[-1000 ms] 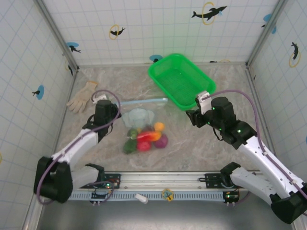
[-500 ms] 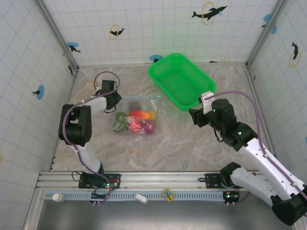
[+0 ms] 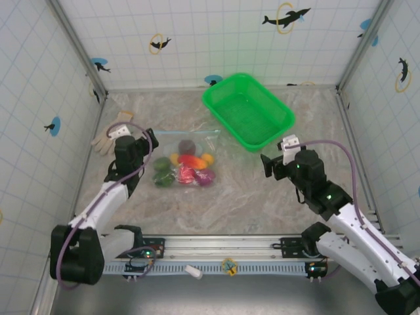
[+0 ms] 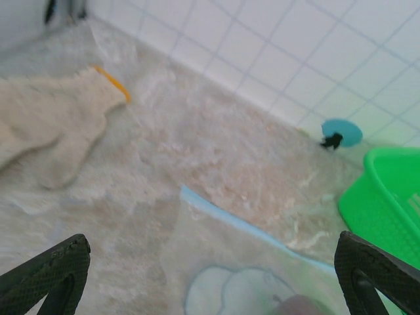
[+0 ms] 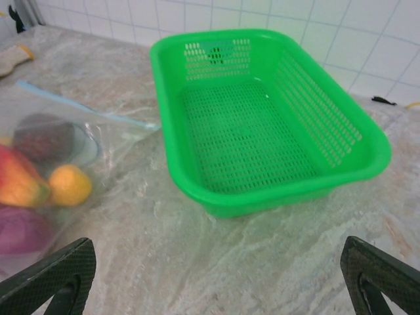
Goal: Place the food in the zip-top bag and seal the zipper
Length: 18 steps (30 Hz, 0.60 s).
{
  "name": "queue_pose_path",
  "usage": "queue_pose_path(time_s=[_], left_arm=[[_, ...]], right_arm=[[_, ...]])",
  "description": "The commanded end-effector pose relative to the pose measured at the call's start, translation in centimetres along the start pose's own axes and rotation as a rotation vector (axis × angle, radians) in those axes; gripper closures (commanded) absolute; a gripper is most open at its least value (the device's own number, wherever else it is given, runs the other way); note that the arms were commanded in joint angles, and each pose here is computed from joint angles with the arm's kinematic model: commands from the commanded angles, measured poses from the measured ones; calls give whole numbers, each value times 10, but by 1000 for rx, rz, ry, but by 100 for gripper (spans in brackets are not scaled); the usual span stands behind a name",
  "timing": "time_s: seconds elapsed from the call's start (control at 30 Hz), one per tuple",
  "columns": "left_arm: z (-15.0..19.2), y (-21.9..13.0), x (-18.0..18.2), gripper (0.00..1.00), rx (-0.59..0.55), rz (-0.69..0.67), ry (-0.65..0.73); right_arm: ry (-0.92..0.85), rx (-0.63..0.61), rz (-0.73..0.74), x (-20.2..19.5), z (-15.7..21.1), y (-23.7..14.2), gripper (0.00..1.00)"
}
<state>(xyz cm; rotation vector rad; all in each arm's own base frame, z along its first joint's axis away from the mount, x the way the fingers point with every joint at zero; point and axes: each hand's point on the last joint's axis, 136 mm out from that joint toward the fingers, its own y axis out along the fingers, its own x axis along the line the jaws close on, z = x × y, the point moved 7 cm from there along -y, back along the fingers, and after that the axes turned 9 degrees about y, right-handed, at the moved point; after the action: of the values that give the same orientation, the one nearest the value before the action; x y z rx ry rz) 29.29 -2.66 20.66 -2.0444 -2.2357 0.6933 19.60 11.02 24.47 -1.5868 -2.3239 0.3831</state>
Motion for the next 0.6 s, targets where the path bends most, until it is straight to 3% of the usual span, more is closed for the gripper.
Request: queue_pose_path(time_s=[0.0, 0.07, 0.17, 0.3, 0.43, 0.57], left_arm=[[7, -10, 19, 2, -139, -96, 130], [26, -15, 25, 2, -185, -73, 259], [45, -8, 40, 2, -103, -131, 276], [70, -1, 75, 2, -20, -326, 271], [97, 3, 75, 2, 5, -148, 310], [108, 12, 82, 2, 37, -180, 316]], right_arm=[[38, -173, 50, -9, 13, 3, 1], [74, -215, 119, -19, 24, 9, 1], [54, -146, 219, -35, 41, 26, 1], [-20, -72, 287, -55, 69, 44, 1], [158, -48, 332, -87, 96, 54, 1], [234, -36, 399, -112, 123, 60, 1]])
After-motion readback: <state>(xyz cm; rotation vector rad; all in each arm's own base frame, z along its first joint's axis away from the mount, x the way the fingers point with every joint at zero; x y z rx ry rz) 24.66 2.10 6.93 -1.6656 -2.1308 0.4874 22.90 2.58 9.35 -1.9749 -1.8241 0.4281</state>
